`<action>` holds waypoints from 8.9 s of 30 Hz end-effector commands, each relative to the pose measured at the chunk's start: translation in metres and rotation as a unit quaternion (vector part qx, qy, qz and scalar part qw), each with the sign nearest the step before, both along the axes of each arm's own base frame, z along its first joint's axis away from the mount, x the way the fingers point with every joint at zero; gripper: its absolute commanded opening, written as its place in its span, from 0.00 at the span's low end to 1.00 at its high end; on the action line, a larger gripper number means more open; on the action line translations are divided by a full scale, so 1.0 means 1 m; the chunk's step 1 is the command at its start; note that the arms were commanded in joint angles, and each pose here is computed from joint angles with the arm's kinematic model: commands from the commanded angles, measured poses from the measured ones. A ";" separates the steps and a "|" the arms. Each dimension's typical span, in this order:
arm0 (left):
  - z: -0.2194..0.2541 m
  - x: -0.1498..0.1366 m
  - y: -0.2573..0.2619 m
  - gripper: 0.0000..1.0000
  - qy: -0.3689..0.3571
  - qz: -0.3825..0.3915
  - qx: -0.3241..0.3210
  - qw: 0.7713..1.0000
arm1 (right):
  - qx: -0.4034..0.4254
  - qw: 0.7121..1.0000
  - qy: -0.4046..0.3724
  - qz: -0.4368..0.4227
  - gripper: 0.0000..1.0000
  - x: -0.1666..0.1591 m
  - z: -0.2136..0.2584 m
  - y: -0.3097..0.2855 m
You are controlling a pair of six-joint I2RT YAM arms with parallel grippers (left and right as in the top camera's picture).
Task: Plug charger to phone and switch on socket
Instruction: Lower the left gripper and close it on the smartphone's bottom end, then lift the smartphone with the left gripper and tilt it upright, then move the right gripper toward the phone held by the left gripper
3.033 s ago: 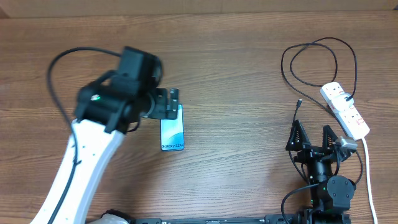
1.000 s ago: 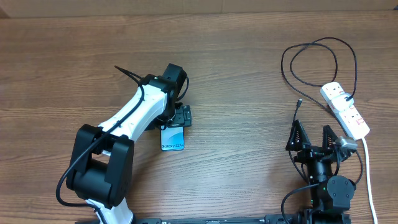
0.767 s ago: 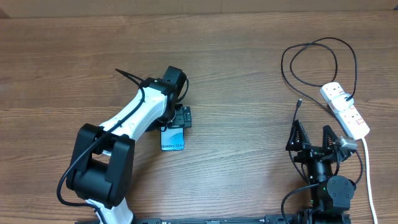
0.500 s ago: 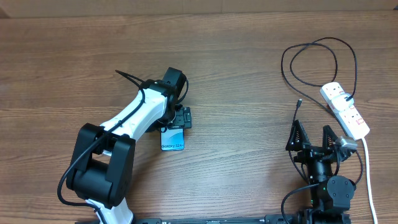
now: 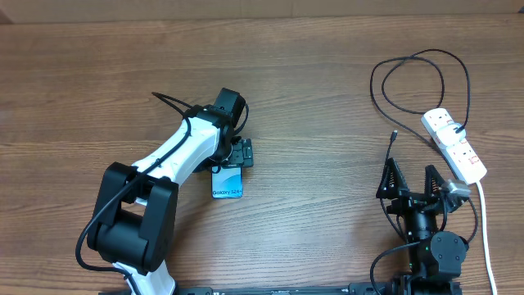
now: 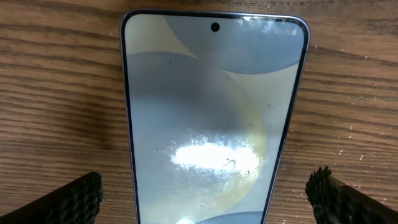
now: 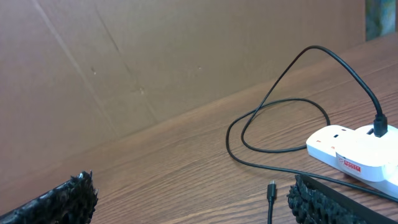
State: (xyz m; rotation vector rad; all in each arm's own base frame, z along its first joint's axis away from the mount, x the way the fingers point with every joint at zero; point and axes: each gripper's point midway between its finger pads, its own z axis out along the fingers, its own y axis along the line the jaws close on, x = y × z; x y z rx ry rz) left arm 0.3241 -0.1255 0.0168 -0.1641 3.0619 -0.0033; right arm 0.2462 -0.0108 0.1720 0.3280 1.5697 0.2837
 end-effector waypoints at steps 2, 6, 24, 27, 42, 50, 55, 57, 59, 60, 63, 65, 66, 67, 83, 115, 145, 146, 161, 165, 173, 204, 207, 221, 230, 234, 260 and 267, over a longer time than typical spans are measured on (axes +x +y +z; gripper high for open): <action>-0.006 -0.004 0.001 1.00 0.009 -0.008 0.002 1.000 | -0.006 1.000 -0.003 -0.003 1.00 0.000 -0.001 -0.001; -0.007 -0.005 0.001 1.00 0.010 -0.008 0.002 1.000 | -0.006 1.000 -0.003 -0.003 1.00 0.000 -0.001 -0.001; -0.034 -0.017 0.006 1.00 0.007 -0.008 0.001 1.000 | -0.006 1.000 -0.003 -0.003 1.00 0.000 -0.001 -0.001; -0.034 -0.018 0.006 1.00 0.008 -0.010 0.001 1.000 | -0.006 1.000 -0.003 -0.003 1.00 0.000 -0.001 -0.001; -0.034 -0.019 0.002 0.88 0.011 -0.052 -0.008 0.999 | -0.006 1.000 -0.003 -0.003 1.00 0.000 -0.001 -0.001; -0.034 -0.021 -0.002 0.77 0.016 -0.053 -0.020 0.998 | -0.006 1.000 -0.003 -0.003 1.00 0.000 -0.001 -0.001; -0.034 -0.021 -0.002 0.70 0.017 -0.040 -0.021 0.999 | -0.006 1.000 -0.003 -0.003 1.00 0.000 -0.001 -0.001; -0.034 -0.021 -0.002 0.66 0.017 -0.030 -0.022 0.999 | -0.006 1.000 -0.003 -0.003 1.00 0.000 -0.001 -0.001; -0.034 -0.021 -0.002 0.64 0.017 -0.024 -0.022 0.999 | -0.006 1.000 -0.003 -0.003 1.00 0.000 -0.002 -0.001; -0.034 -0.021 -0.002 0.63 0.017 -0.022 -0.022 0.999 | -0.006 1.000 -0.003 -0.003 1.00 0.000 -0.002 -0.001; -0.034 -0.022 -0.002 0.59 0.019 -0.020 -0.022 0.999 | -0.006 1.000 -0.002 -0.003 1.00 0.000 -0.002 -0.001; -0.034 -0.022 -0.002 0.58 0.020 -0.021 -0.021 0.999 | -0.006 1.000 -0.002 -0.003 1.00 0.000 -0.002 -0.001; -0.034 -0.023 -0.002 0.58 0.021 -0.021 -0.021 0.999 | -0.006 1.000 -0.002 -0.003 1.00 0.000 -0.002 -0.001; -0.033 -0.023 -0.002 0.57 0.022 -0.021 -0.020 0.999 | -0.006 1.000 -0.002 -0.003 1.00 0.000 -0.002 -0.001; -0.004 -0.007 -0.018 0.49 0.021 -0.023 -0.049 0.998 | -0.006 1.000 -0.002 -0.003 1.00 0.000 -0.002 -0.001; 0.119 -0.032 -0.041 0.43 0.125 -0.020 -0.107 0.986 | -0.006 1.000 -0.002 -0.003 1.00 0.000 -0.002 -0.001; 0.161 -0.022 -0.047 0.43 0.169 0.035 -0.339 0.925 | -0.006 1.000 -0.002 -0.003 1.00 0.000 -0.002 -0.001; 0.162 -0.022 -0.048 0.43 0.169 0.035 -0.343 0.923 | -0.006 1.000 -0.002 -0.003 1.00 0.000 -0.002 -0.001; 0.170 -0.022 -0.056 0.43 0.173 0.035 -0.375 0.910 | -0.006 1.000 -0.002 -0.003 1.00 0.000 -0.002 -0.001; 0.170 -0.022 -0.057 0.43 0.173 0.034 -0.375 0.910 | -0.006 1.000 -0.002 -0.003 1.00 0.000 -0.002 -0.001; 0.160 -0.015 -0.050 0.39 0.152 0.027 -0.344 0.926 | -0.006 1.000 -0.002 -0.003 1.00 0.000 -0.002 -0.001; 0.117 0.006 0.036 0.40 0.080 0.025 -0.067 0.994 | 0.071 0.995 -0.005 0.066 1.00 -0.001 0.001 0.023; 0.117 0.006 0.036 0.40 0.081 0.022 -0.067 0.994 | 0.172 0.970 0.011 0.170 1.00 -0.009 0.005 0.059; 0.117 0.005 0.033 0.41 0.082 0.019 -0.069 0.994 | 0.157 0.939 0.055 0.301 1.00 -0.033 0.004 0.102; 0.121 0.011 0.015 0.41 0.075 0.029 -0.122 0.989 | 0.123 0.959 0.168 0.193 1.00 -0.024 -0.010 0.072; 0.123 0.016 0.004 0.40 0.072 0.052 -0.154 0.984 | 0.120 0.947 0.239 0.175 0.99 -0.022 -0.018 0.067; 0.124 0.025 -0.024 0.41 0.052 0.090 -0.166 0.981 | 0.102 0.854 0.412 0.299 1.00 0.009 -0.039 0.222; 0.126 0.039 -0.029 0.40 0.036 0.161 -0.181 0.970 | 0.112 0.848 0.406 0.322 1.00 0.026 -0.050 0.242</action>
